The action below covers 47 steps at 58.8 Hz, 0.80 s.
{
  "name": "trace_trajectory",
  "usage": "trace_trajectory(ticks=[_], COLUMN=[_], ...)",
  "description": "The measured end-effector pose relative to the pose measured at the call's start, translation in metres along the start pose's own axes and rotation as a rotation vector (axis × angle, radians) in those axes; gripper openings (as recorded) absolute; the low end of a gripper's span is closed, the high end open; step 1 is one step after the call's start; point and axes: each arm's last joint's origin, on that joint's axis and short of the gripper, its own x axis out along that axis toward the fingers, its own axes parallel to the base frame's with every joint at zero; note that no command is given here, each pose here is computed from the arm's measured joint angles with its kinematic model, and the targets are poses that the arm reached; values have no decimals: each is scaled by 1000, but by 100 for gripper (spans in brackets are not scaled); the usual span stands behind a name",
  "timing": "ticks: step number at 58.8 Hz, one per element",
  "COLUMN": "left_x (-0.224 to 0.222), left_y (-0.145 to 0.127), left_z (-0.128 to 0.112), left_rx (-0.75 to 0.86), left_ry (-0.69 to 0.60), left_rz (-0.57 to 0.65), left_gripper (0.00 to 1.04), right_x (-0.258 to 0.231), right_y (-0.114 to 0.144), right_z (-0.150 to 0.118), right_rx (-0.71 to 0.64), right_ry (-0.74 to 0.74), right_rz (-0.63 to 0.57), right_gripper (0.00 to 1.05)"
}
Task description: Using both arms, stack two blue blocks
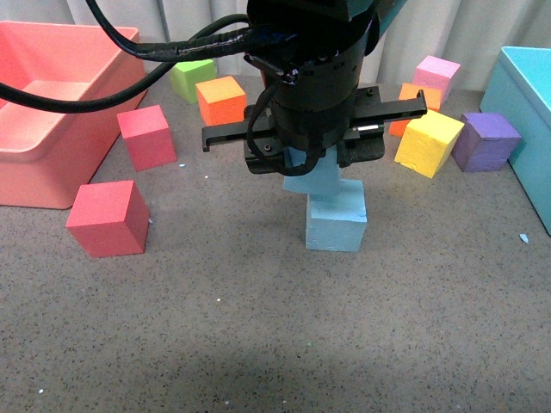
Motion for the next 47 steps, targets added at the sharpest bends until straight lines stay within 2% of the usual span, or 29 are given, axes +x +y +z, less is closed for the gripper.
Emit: trace_trajectory(ticks=[27,47], left_x=[-9,-3], left_y=[-26,-30], left_z=[-10,-20], left_rx=[-8,11], left_ry=[14,35], left_rz=[-26,-20], left_gripper=[39,39], right_x=[0,0], right_y=[0,0], right_z=[0,0], right_rx=[0,0], right_ry=[0,0], right_rz=[0,0], right_gripper=[95,95])
